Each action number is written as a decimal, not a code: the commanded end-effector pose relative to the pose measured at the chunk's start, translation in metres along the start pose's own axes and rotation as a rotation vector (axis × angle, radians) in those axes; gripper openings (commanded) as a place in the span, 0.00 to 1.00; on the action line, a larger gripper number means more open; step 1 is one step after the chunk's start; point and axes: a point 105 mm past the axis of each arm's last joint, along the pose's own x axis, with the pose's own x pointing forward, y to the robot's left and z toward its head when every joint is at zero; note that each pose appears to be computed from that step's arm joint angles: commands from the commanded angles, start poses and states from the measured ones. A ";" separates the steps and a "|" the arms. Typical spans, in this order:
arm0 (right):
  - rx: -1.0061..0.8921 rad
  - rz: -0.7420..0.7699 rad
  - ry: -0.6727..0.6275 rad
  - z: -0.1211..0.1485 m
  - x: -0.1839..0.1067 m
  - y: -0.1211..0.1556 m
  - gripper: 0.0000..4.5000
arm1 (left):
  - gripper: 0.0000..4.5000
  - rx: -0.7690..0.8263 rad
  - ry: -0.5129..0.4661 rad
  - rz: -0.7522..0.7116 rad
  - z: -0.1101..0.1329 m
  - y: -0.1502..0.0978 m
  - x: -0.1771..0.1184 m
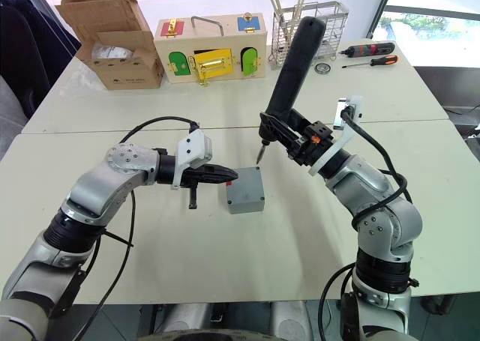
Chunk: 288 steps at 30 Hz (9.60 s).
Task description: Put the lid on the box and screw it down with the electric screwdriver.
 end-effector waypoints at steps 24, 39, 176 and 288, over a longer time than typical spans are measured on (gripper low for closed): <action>-0.131 0.093 0.074 -0.029 0.000 0.009 0.40 | 0.00 0.029 0.028 -0.010 -0.009 -0.002 0.009; -0.210 0.150 0.290 -0.084 -0.008 0.010 0.40 | 0.00 0.021 0.038 -0.016 -0.012 -0.005 0.015; 0.250 -0.563 1.080 0.005 -0.161 -0.162 0.40 | 0.00 0.063 -0.277 -0.016 0.048 -0.043 0.028; -0.302 0.439 0.761 -0.101 -0.059 0.002 1.00 | 0.00 -0.070 0.058 0.103 -0.045 -0.018 0.020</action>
